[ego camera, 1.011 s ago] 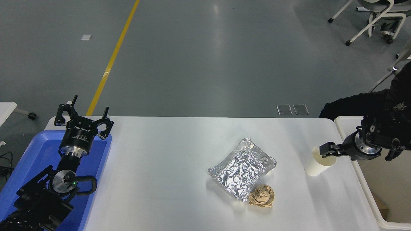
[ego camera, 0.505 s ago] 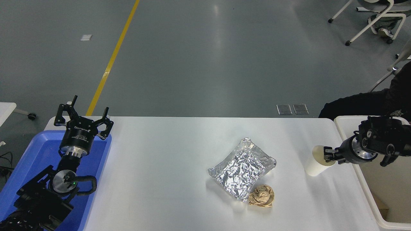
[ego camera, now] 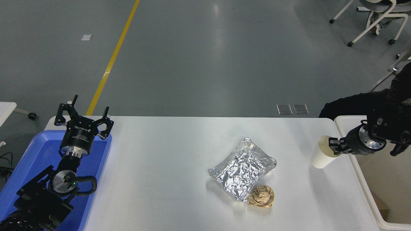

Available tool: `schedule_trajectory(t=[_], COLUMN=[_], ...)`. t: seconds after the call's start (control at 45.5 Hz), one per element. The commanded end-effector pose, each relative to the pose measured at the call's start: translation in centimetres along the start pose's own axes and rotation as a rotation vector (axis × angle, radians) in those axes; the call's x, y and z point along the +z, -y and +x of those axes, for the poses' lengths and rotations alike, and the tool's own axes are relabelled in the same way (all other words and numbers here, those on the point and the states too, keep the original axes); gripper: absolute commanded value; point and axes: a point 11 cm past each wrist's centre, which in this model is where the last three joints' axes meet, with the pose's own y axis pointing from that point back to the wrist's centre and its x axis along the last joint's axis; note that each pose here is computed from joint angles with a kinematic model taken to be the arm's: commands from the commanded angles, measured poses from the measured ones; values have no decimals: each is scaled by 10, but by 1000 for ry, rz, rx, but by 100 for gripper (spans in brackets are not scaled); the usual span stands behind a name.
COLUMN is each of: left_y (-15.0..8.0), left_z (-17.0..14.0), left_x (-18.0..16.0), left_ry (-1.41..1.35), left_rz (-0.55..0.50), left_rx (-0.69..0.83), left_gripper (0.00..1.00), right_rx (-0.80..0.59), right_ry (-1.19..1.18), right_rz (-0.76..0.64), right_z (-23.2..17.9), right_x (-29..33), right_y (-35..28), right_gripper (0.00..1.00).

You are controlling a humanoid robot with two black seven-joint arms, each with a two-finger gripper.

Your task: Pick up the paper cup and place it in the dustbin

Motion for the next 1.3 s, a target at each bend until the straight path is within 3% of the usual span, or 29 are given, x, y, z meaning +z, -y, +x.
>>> schedule_trajectory(t=[0.0, 0.198, 0.813, 0.967, 1.165, 1.275], left_y=[-1, -1, -1, -1, -1, -1], left_z=[1, 1, 1, 1, 1, 1], left_x=[0, 0, 0, 0, 0, 0], left_ry=[0, 0, 0, -1, -1, -1], left_rz=[1, 1, 1, 0, 0, 0], left_rx=[2, 2, 2, 2, 2, 2], left_gripper=[100, 100, 100, 100, 100, 100], right_rx=[-21, 12, 70, 121, 233, 309], right_ry=[-42, -143, -123, 23, 362, 513], right_rz=[62, 71, 20, -6, -120, -204], right_z=[6, 9, 19, 27, 15, -13], right_x=[-16, -47, -35, 21, 167, 234], right_y=[-119, -185, -219, -218, -188, -165], right_gripper=[0, 0, 0, 0, 0, 0])
